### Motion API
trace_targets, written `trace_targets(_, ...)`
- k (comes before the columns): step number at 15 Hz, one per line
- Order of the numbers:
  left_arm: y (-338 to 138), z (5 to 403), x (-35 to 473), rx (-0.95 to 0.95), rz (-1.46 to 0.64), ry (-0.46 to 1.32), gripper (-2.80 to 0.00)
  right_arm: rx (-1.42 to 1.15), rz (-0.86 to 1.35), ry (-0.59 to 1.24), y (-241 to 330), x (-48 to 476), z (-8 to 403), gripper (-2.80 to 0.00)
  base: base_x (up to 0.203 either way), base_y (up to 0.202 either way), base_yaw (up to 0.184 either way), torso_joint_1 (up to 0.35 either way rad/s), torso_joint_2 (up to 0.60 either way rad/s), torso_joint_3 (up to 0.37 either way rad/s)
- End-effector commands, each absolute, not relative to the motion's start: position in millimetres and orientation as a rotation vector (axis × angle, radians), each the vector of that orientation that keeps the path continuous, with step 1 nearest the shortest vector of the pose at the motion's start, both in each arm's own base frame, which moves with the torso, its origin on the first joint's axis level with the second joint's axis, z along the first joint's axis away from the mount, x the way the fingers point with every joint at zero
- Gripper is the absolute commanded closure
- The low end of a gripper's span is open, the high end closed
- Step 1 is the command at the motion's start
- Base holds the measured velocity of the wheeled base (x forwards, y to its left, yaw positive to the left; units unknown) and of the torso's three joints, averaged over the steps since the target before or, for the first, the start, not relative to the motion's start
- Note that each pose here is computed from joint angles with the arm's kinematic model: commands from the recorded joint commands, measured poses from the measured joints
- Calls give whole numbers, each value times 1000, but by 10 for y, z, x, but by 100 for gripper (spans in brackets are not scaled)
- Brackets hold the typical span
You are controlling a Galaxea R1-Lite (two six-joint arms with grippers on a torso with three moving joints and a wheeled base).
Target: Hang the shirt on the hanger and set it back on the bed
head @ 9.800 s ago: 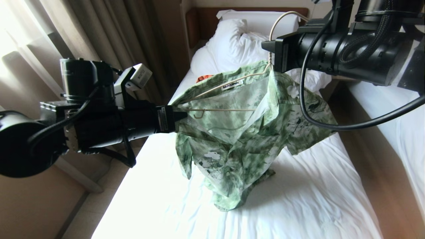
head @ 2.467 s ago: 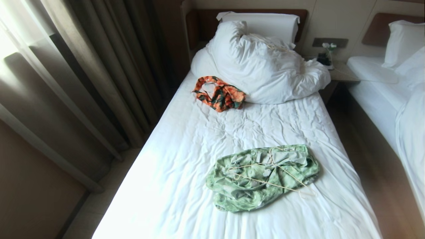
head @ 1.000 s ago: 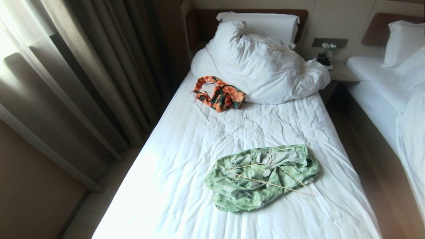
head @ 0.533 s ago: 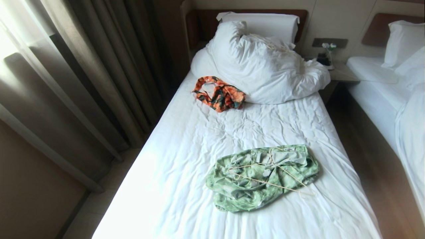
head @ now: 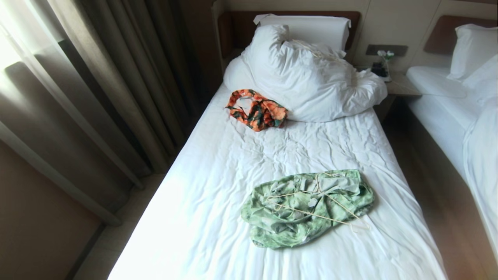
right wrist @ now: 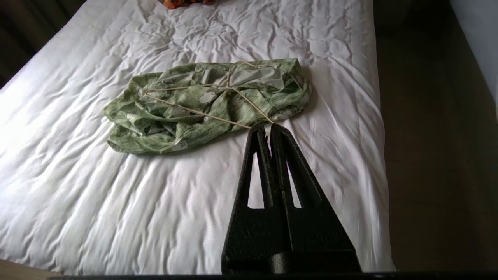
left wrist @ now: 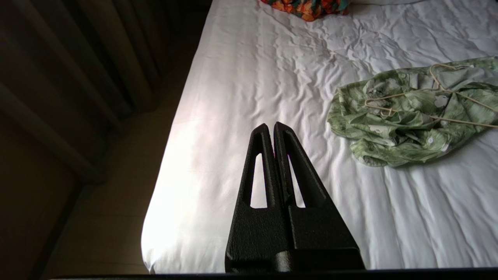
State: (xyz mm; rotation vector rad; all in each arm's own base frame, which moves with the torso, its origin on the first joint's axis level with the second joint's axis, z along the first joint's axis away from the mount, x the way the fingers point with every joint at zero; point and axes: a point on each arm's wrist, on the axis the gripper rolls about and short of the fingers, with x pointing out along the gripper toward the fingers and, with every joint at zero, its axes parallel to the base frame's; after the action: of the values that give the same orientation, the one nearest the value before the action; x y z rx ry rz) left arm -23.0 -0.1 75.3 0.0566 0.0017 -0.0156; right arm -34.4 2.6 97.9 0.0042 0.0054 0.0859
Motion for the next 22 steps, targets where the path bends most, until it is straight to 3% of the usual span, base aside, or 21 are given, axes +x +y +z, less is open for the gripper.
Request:
trace_targets(1, -1, 750, -228, 57, -15, 4, 0, 2, 81, 22, 25, -308, 894, 0, 0, 0, 0, 0, 0, 0)
trace_targets(22, 0, 753, -229, 15, -11, 3, 0, -78, 23, 11, 11, -230, 748, 0, 0, 0, 0, 0, 0, 0)
